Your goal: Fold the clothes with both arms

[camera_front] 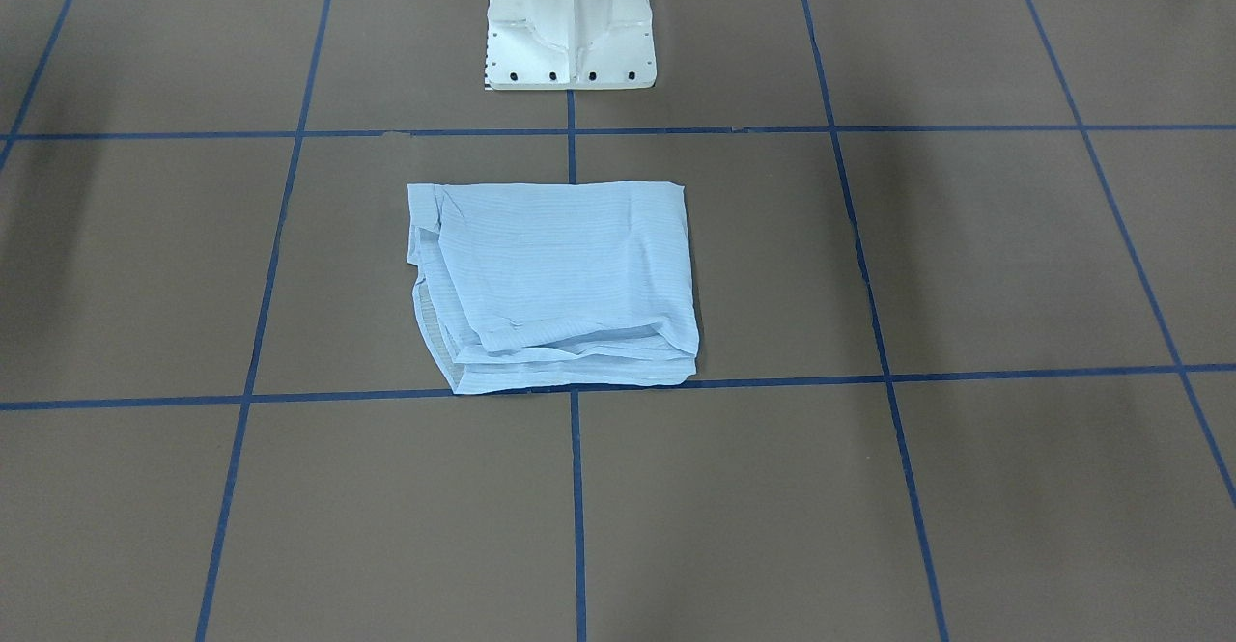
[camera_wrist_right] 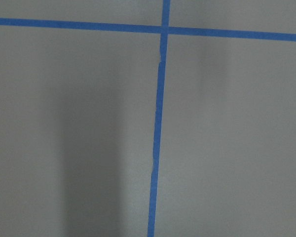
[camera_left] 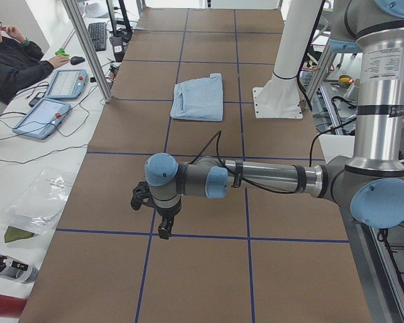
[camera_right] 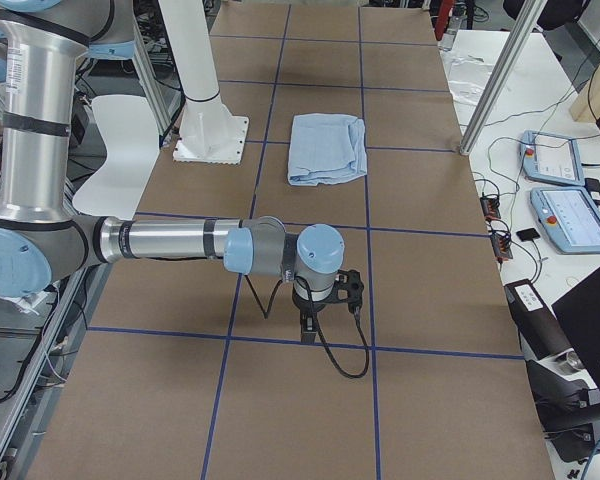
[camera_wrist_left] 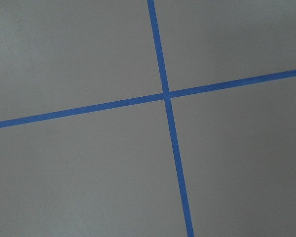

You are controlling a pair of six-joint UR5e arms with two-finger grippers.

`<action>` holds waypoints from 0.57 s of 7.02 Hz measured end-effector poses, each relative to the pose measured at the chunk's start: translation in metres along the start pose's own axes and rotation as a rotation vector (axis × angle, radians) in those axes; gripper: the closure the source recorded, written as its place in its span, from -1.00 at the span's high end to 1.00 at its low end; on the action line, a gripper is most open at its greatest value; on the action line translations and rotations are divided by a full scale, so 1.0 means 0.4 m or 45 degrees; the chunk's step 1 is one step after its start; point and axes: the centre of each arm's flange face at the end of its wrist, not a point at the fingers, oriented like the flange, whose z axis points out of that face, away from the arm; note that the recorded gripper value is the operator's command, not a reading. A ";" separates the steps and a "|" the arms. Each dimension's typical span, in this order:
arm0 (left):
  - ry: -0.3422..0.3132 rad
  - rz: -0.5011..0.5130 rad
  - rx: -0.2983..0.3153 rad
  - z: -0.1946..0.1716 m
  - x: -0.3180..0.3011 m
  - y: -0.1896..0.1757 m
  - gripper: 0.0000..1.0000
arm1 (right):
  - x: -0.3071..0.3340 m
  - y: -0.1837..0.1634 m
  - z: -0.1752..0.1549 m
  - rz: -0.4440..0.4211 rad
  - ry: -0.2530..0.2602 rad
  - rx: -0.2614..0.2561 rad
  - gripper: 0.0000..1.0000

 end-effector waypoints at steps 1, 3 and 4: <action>0.011 -0.007 -0.005 0.005 -0.001 0.007 1.00 | 0.002 0.002 0.003 0.006 -0.001 -0.003 1.00; 0.075 -0.031 -0.016 0.021 -0.001 0.042 1.00 | 0.006 0.003 0.008 0.012 -0.005 -0.007 1.00; 0.093 -0.041 -0.020 0.026 -0.002 0.053 1.00 | 0.006 0.003 0.008 0.015 -0.006 -0.008 1.00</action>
